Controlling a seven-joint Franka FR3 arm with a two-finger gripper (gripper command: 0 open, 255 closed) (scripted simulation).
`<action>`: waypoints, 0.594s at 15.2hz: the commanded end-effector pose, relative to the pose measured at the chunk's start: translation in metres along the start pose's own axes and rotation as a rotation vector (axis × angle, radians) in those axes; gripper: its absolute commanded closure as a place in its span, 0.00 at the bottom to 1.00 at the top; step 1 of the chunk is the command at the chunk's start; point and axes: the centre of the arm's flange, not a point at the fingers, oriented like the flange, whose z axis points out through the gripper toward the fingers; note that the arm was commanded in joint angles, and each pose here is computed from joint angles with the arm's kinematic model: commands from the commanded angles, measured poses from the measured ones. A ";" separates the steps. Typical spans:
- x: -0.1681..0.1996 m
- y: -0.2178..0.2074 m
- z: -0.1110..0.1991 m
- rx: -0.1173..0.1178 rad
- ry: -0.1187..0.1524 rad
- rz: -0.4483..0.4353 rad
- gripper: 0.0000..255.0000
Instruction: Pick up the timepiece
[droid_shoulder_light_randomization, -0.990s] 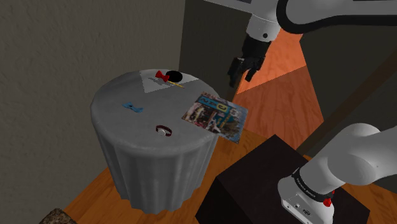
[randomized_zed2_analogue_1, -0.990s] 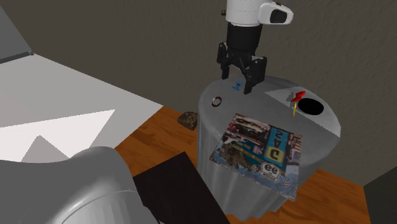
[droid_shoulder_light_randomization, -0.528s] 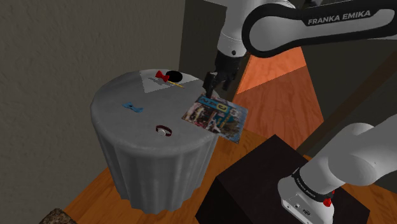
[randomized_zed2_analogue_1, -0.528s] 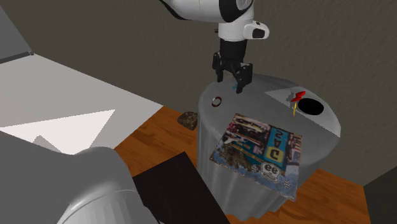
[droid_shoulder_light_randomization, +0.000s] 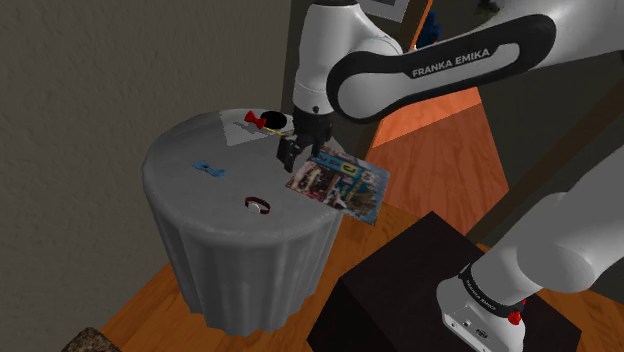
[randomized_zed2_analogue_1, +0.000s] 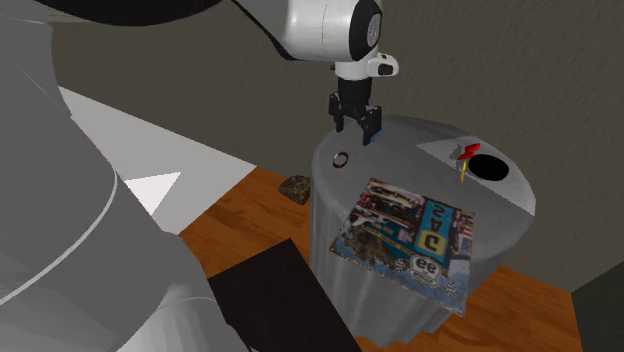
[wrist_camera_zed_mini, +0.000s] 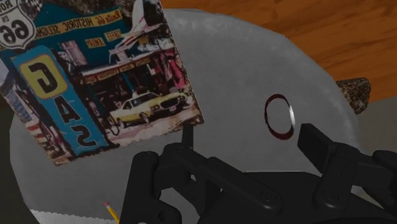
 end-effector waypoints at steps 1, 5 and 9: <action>0.013 -0.019 0.018 -0.005 0.005 -0.019 0.00; 0.036 -0.057 0.048 -0.016 0.014 -0.056 0.00; 0.058 -0.095 0.078 -0.027 0.023 -0.092 0.00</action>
